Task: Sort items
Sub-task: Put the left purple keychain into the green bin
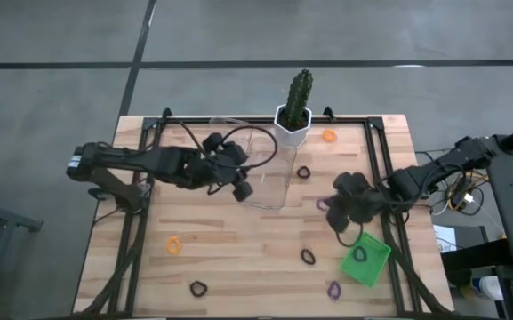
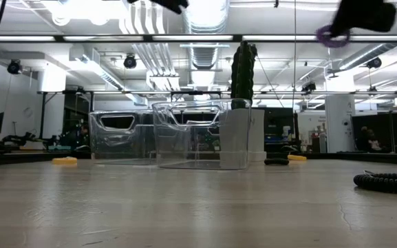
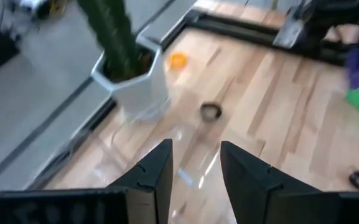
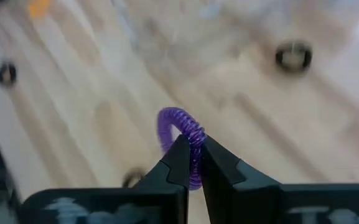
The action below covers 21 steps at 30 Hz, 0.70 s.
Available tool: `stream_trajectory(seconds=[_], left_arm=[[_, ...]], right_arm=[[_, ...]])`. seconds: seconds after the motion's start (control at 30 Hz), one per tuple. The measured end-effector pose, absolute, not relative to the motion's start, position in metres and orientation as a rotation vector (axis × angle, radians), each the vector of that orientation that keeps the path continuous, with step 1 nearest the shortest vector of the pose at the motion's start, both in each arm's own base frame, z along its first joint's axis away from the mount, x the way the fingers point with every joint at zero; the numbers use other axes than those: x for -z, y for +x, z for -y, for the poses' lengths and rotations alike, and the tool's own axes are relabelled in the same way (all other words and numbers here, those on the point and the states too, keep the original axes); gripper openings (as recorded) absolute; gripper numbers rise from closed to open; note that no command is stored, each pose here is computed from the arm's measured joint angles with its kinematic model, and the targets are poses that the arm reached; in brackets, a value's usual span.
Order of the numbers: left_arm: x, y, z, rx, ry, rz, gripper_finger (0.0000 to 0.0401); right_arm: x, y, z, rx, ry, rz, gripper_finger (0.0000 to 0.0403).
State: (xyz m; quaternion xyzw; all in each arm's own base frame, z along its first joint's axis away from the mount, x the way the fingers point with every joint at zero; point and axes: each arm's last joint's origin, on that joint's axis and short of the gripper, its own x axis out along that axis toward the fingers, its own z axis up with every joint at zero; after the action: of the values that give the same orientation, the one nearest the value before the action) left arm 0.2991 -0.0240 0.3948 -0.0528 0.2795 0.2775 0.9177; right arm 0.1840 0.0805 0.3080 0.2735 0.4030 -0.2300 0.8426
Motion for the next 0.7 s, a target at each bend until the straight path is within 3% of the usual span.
stream_trajectory(seconds=[0.23,0.7], left_arm=[[-0.374,0.287,0.023,-0.616,-0.162,-0.641,0.0128],[-0.345,0.27,0.025,-0.651,-0.264,-0.642,0.0128]], right_arm=[[-0.312,0.175,-0.109,0.473,0.648,-1.074,0.0018],[-0.269,0.171,-0.151,0.59,0.711,-1.381,0.0023]])
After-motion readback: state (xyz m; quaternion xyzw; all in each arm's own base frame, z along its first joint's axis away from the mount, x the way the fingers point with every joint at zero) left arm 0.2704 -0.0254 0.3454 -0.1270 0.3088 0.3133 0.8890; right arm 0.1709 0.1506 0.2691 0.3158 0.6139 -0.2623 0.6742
